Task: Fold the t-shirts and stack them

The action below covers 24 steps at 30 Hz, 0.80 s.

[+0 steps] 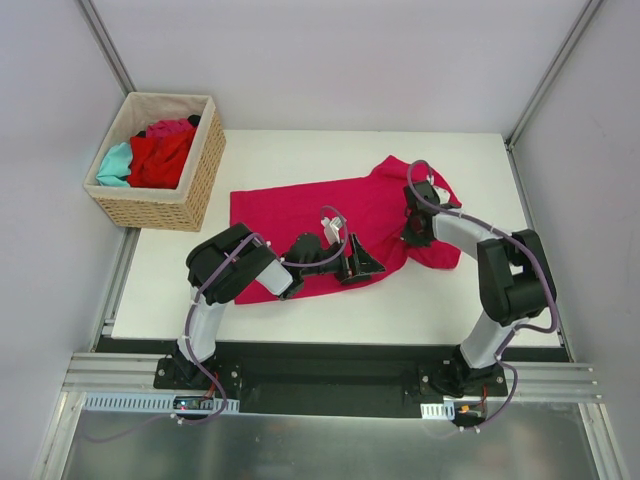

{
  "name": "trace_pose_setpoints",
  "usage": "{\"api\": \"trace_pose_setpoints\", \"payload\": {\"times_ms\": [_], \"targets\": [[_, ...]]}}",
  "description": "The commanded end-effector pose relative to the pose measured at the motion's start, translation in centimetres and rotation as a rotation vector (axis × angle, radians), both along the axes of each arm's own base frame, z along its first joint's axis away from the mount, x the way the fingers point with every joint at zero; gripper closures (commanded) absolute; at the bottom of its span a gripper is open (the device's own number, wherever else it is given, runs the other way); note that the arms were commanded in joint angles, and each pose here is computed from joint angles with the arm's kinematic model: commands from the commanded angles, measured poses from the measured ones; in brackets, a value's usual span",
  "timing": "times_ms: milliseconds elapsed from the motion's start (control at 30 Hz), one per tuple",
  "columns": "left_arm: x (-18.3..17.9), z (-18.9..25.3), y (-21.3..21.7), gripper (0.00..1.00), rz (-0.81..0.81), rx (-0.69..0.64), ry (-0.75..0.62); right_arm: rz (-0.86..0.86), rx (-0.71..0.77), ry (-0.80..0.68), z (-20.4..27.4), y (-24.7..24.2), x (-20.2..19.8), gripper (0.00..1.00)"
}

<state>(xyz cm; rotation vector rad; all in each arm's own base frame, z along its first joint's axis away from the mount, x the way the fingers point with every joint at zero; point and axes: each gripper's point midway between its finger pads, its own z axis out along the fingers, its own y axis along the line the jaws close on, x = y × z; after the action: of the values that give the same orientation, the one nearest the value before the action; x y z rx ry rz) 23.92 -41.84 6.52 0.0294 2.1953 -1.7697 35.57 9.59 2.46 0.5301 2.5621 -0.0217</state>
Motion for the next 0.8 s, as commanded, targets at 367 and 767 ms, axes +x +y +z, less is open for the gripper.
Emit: {"api": "trace_pose_setpoints", "payload": {"times_ms": [367,767], "targets": [[-1.0,-2.9,1.2,0.03,-0.022,0.062,0.046,0.009,0.002,-0.058,2.7,1.1,2.5,0.99],[-1.2,-3.0,1.2,0.03,-0.033,0.072,0.037,0.060,0.112,-0.154,2.6,6.4,9.2,0.99]]}}
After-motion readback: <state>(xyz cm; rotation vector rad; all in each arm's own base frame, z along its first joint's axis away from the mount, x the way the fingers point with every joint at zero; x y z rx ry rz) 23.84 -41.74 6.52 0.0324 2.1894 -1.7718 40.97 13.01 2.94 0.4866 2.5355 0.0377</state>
